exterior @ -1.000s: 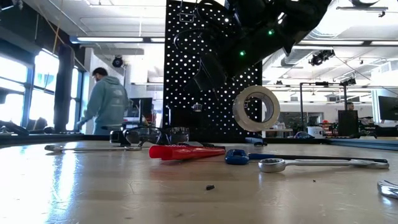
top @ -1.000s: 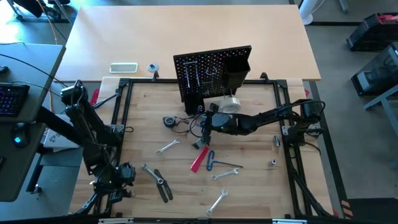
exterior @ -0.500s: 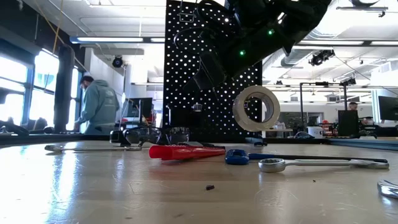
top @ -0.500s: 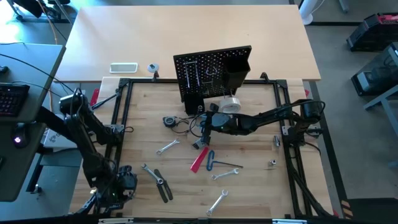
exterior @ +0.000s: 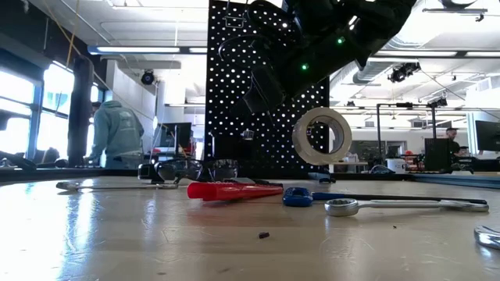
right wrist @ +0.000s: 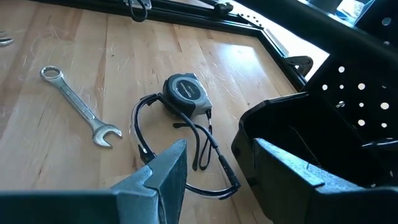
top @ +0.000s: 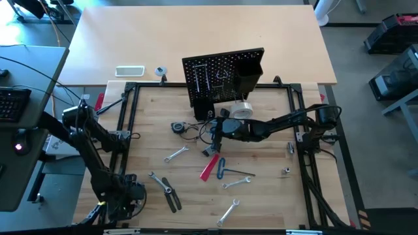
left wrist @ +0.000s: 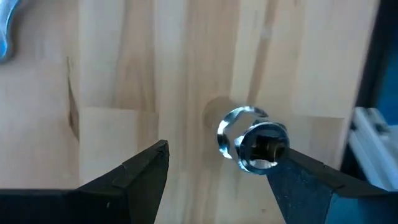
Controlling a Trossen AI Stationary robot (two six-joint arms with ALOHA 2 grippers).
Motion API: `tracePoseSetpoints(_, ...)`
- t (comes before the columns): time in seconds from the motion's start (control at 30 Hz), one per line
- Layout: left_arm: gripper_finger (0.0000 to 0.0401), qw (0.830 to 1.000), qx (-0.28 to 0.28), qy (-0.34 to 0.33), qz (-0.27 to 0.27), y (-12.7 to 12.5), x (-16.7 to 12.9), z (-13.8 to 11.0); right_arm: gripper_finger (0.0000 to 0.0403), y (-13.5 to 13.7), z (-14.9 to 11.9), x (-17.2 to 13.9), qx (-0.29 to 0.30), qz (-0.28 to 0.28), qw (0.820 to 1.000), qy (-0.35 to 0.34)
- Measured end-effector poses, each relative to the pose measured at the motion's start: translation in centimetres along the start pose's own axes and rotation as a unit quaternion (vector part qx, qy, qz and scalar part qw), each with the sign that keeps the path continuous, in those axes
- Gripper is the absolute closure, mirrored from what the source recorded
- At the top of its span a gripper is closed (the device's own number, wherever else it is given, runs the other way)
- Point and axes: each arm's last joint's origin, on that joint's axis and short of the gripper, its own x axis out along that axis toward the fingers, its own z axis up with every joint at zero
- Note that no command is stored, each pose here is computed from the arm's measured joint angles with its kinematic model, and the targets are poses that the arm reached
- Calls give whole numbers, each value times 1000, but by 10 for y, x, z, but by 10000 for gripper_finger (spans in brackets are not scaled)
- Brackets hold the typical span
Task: Hang tools onto peg board
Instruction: Put the bottom left socket into the bottom black bin on the peg board
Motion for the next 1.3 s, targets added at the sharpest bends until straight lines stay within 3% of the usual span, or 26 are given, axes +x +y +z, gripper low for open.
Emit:
tracePoseSetpoints(0.43, 192, 995, 18, -90, 40, 3, 2, 7, 226, 0, -1, 0, -1, 0, 1000, 3)
tracePoseSetpoints(0.6, 206, 993, 15, -84, 79, 12, 3, 11, 226, 0, -1, 0, -1, 1, 1000, 3)
tracePoseSetpoints(1.07, 292, 988, 45, -90, 121, 20, 2, 17, 226, 1, -2, 0, 3, 8, 1000, 8)
tracePoseSetpoints(1.3, 292, 980, 64, -112, 148, 27, 3, 31, 226, 1, -2, 0, 3, 12, 1000, 8)
